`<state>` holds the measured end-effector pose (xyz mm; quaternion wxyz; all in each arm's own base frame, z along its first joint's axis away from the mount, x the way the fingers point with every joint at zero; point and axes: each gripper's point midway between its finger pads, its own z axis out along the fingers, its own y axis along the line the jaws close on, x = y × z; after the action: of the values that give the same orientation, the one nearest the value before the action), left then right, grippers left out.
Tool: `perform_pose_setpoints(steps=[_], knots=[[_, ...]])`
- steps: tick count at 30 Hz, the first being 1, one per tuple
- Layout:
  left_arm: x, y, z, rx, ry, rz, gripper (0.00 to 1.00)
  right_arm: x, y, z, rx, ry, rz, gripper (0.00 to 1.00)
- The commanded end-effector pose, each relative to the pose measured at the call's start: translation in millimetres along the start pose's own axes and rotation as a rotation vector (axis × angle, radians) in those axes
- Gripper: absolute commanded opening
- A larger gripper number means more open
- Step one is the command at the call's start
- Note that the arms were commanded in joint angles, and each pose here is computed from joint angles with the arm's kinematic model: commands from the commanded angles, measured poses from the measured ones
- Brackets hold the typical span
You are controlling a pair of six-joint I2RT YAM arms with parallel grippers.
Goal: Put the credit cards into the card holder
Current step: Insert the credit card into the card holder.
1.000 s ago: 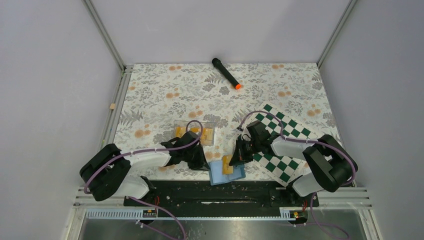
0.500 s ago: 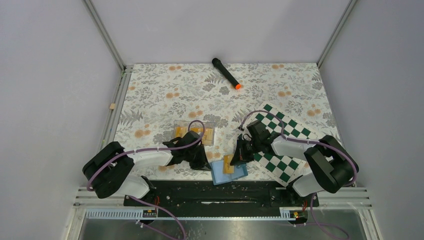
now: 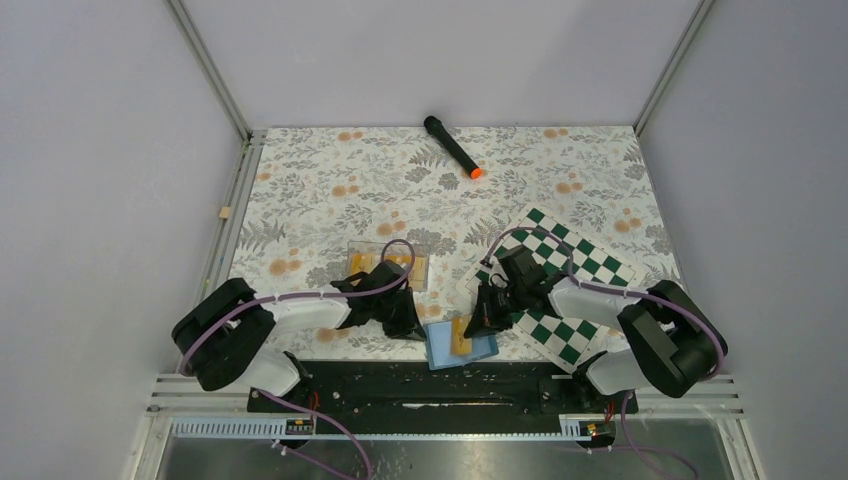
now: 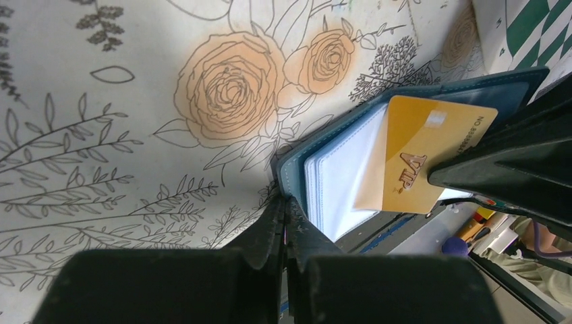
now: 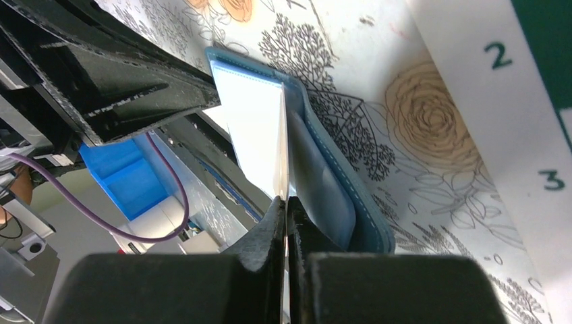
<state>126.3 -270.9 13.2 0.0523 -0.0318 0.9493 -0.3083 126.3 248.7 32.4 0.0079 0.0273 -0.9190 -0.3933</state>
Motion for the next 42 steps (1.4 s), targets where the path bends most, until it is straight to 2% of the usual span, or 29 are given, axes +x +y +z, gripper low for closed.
perform_pose_setpoints(steps=[1, 11, 24, 36, 42], knots=[[7, 50, 9, -0.200, 0.006, 0.023, 0.00, 16, -10, -6, 0.045, 0.031, 0.016, 0.00], [6, 52, 13, -0.226, 0.021, 0.042, 0.00, 28, -19, -10, 0.074, 0.063, 0.011, 0.00], [4, 48, 14, -0.233, 0.027, 0.063, 0.00, 28, -11, 2, -0.006, 0.136, 0.013, 0.00], [3, 42, 2, -0.204, -0.017, 0.021, 0.00, 0, 0, 9, -0.048, -0.034, 0.089, 0.00], [1, 45, -4, -0.224, -0.044, 0.016, 0.00, -14, 10, 13, -0.071, -0.076, 0.091, 0.00]])
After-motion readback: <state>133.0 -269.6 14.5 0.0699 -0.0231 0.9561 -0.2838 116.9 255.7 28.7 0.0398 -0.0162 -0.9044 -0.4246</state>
